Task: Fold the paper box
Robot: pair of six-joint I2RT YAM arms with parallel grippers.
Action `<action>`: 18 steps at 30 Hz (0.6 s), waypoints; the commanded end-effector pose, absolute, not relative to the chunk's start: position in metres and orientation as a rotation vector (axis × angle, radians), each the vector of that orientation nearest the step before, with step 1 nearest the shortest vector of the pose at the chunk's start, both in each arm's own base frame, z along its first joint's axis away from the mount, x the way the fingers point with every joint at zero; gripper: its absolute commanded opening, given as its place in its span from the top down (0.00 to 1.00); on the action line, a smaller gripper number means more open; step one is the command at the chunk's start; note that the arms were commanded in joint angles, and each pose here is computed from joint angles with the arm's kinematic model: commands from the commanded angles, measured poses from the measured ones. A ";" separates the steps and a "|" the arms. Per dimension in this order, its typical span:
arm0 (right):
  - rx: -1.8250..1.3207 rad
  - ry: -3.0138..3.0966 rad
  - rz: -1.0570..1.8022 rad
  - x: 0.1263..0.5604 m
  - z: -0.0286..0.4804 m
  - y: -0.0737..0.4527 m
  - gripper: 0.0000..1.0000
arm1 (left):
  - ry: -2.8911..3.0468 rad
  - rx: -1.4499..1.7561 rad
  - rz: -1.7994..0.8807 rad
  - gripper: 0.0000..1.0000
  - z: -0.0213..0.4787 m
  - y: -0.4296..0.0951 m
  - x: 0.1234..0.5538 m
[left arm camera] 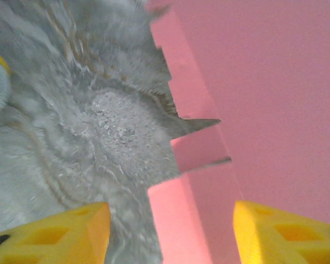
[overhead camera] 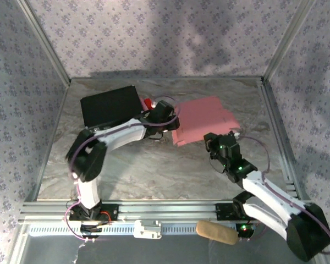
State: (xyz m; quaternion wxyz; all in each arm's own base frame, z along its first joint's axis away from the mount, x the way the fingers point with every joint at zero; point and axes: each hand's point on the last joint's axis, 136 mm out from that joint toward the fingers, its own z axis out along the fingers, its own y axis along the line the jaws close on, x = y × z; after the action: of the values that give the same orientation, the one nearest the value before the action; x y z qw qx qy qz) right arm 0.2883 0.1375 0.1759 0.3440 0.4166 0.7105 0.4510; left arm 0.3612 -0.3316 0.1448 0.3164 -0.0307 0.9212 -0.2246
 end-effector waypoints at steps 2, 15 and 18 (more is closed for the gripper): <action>1.036 1.913 1.023 0.267 0.232 0.114 1.00 | 2.240 -0.108 -0.508 0.33 0.227 -0.293 0.328; 1.129 2.063 1.094 0.189 0.333 0.106 1.00 | 2.170 -0.128 -0.632 0.29 0.306 -0.215 0.232; 1.193 2.082 1.098 0.205 0.332 0.121 1.00 | 2.224 -0.114 -0.635 0.29 0.297 -0.213 0.224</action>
State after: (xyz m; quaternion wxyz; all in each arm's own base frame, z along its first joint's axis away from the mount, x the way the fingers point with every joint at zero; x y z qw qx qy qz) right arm 0.1984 0.1080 0.3590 0.3086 0.3992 0.7435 0.4389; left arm 0.2360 -0.2209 0.3219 0.4411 -0.0521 0.8512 -0.2796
